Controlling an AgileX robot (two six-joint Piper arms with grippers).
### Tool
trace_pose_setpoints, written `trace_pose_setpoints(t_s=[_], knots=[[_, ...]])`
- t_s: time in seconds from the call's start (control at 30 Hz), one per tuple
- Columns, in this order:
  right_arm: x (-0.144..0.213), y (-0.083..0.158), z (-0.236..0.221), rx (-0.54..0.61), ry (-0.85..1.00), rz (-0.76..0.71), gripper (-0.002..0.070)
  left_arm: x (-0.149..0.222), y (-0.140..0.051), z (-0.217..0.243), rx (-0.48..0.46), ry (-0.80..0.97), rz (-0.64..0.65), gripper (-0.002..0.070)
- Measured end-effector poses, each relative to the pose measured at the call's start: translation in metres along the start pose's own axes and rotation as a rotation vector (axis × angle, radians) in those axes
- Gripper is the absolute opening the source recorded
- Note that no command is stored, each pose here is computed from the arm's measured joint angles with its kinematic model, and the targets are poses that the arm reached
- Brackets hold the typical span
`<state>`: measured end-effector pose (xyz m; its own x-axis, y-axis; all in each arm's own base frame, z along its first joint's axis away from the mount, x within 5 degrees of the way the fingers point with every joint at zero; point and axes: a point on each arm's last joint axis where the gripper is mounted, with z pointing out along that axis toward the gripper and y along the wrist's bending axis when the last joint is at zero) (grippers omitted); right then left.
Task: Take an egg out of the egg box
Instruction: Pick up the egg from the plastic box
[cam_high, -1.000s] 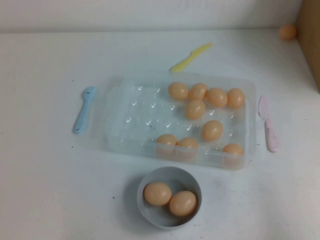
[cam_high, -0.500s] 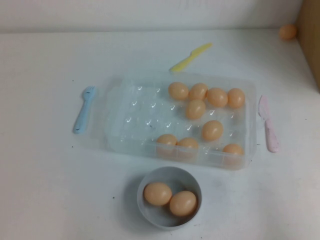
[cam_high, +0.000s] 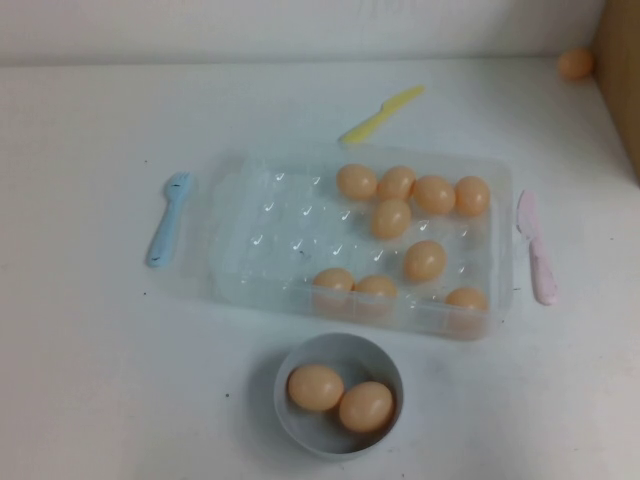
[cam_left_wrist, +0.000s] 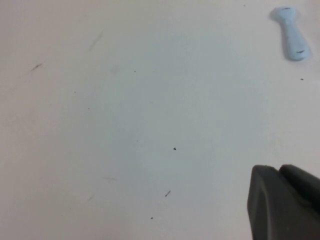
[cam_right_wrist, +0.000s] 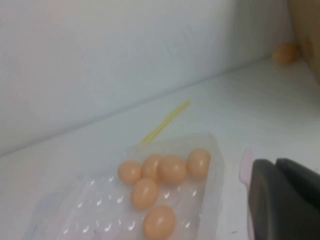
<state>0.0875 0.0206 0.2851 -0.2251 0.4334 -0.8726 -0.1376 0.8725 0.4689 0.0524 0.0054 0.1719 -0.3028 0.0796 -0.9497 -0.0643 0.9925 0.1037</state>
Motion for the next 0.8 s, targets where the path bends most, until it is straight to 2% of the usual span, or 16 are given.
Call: trace_pose_setpoints(t_s=[0.13,0.37,0.57,0.7,0.8], knots=[[-0.008,-0.004,0.013,0.046,0.0,-0.031,-0.0017,0.0,0.0,0.0,0.0,0.0,0.0,-0.0003],[-0.03,0.011,0.051,-0.051,0.344,-0.333,-0.0017,0.0,0.0,0.0,0.0,0.0,0.0,-0.0003],[-0.067,0.017,0.093,-0.024,0.589,-0.345,-0.0017,0.0,0.0,0.0,0.0,0.0,0.0,-0.0003],[-0.075,0.027,0.125,-0.038,0.762,-0.382,-0.0017,0.0,0.0,0.0,0.0,0.0,0.0,-0.0003],[-0.073,0.037,0.149,-0.018,0.919,-0.474,-0.0017,0.0,0.0,0.0,0.0,0.0,0.0,-0.0004]])
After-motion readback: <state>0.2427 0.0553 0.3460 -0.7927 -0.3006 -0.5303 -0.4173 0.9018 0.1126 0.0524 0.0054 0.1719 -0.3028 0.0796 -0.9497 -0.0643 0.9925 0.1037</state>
